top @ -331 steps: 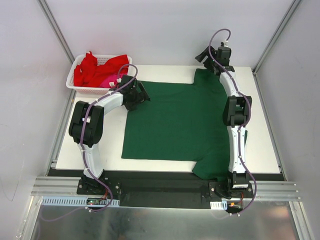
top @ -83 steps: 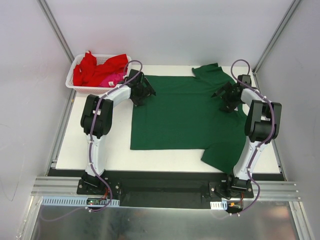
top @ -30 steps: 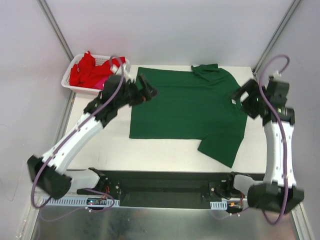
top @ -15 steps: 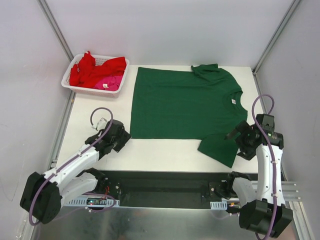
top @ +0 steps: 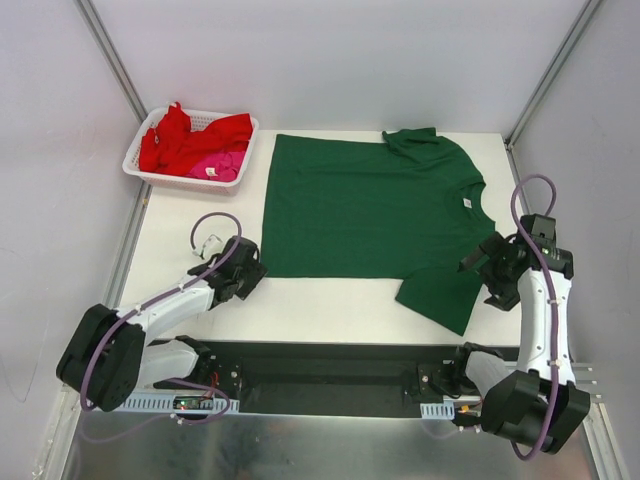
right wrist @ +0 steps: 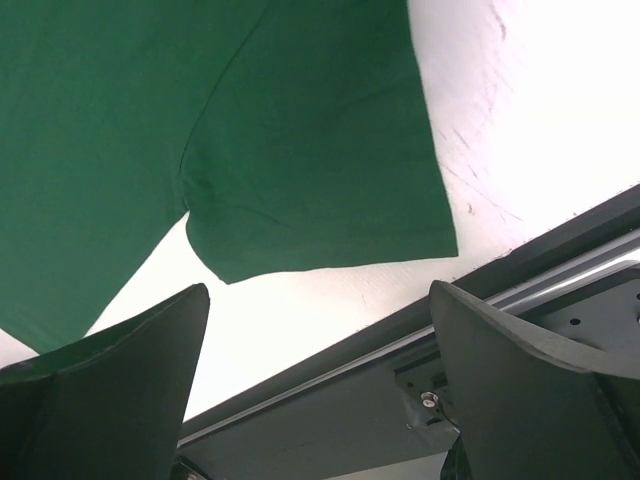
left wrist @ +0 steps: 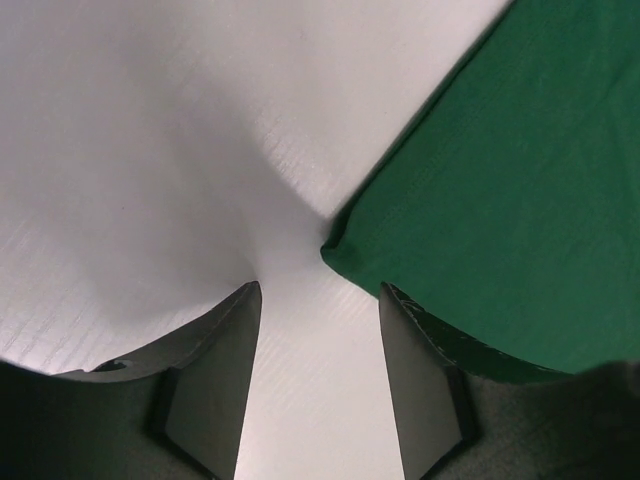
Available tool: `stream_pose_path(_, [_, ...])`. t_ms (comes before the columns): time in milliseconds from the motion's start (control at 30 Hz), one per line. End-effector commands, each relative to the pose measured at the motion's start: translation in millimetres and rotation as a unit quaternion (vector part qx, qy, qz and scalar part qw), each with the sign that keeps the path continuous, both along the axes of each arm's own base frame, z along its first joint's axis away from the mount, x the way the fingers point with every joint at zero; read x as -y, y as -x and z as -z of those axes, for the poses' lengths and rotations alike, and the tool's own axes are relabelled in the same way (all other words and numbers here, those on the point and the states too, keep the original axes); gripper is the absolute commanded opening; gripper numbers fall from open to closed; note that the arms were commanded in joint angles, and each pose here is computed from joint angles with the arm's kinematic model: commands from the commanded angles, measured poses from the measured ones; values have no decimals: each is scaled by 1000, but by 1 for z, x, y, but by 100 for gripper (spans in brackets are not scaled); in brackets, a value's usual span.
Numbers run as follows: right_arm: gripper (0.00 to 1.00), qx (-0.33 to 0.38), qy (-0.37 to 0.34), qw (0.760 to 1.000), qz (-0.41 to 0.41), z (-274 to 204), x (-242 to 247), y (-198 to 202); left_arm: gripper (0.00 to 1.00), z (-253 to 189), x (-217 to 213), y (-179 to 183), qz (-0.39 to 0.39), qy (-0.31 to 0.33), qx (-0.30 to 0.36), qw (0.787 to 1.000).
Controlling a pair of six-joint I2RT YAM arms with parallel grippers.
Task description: Fold and stack the t-shirts
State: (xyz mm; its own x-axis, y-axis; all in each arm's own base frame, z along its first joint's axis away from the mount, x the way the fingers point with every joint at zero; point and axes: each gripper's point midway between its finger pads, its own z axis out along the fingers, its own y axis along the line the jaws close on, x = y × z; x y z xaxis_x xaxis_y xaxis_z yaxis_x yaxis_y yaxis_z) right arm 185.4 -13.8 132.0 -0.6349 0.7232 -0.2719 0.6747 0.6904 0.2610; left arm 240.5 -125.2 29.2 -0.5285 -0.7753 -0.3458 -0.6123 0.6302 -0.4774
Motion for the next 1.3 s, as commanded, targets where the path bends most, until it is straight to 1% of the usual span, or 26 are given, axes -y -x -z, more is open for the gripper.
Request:
stream_pose_path(0, [96,-8,7,1000,22,1,13,4,50,10,-3,-5,-6,-14,1,1000])
stream_pose_path(67, [96,-9,1,1000,27,1,14,3,49,12,-3,-5,-8,-14,-1,1000])
stream_pose_path(167, [96,-7,1,1000,28,0,16,-1,45,15,-4,-7,-10,-20,1,1000])
stream_pose_path(233, [96,-10,5,999,33,1,20,-1,41,17,-5,-7,-13,-22,0,1000])
stream_pose_path(300, [96,-23,1,999,47,8,24,3,38,21,-6,-7,-14,-25,-2,1000])
stream_pose_path(400, [96,-35,-28,996,82,18,26,9,30,26,-7,-6,-15,-28,-7,999])
stream_pose_path(433, [96,-32,-29,995,87,18,28,10,23,27,-8,-6,-15,-30,-8,999])
stream_pose_path(500, [96,-40,-16,994,96,20,33,17,13,30,-9,-6,-14,-35,-12,999])
stream_pose_path(533, [96,-53,5,993,104,22,41,23,0,30,-8,-7,-13,-38,-12,999])
stream_pose_path(633, [96,-77,2,989,125,28,46,35,0,33,-8,-9,-14,-38,-17,999])
stream_pose_path(767, [96,-88,-38,976,196,43,52,47,0,34,-11,-10,-20,-35,-23,999])
stream_pose_path(833, [98,-83,-57,972,212,50,51,48,0,34,-13,-11,-19,-28,-27,999])
stream_pose_path(933, [97,-91,-39,970,223,54,58,52,0,33,-21,-10,-16,-21,-35,999])
stream_pose_path(1067, [91,-65,-30,973,219,52,57,50,0,28,-28,-13,-5,-21,-35,999])
stream_pose_path(1200, [91,-34,-20,975,217,59,54,52,0,24,-27,-16,24,-35,-44,998])
stream_pose_path(1267, [91,-16,-44,975,215,62,46,44,0,24,-27,-17,23,-38,-49,998])
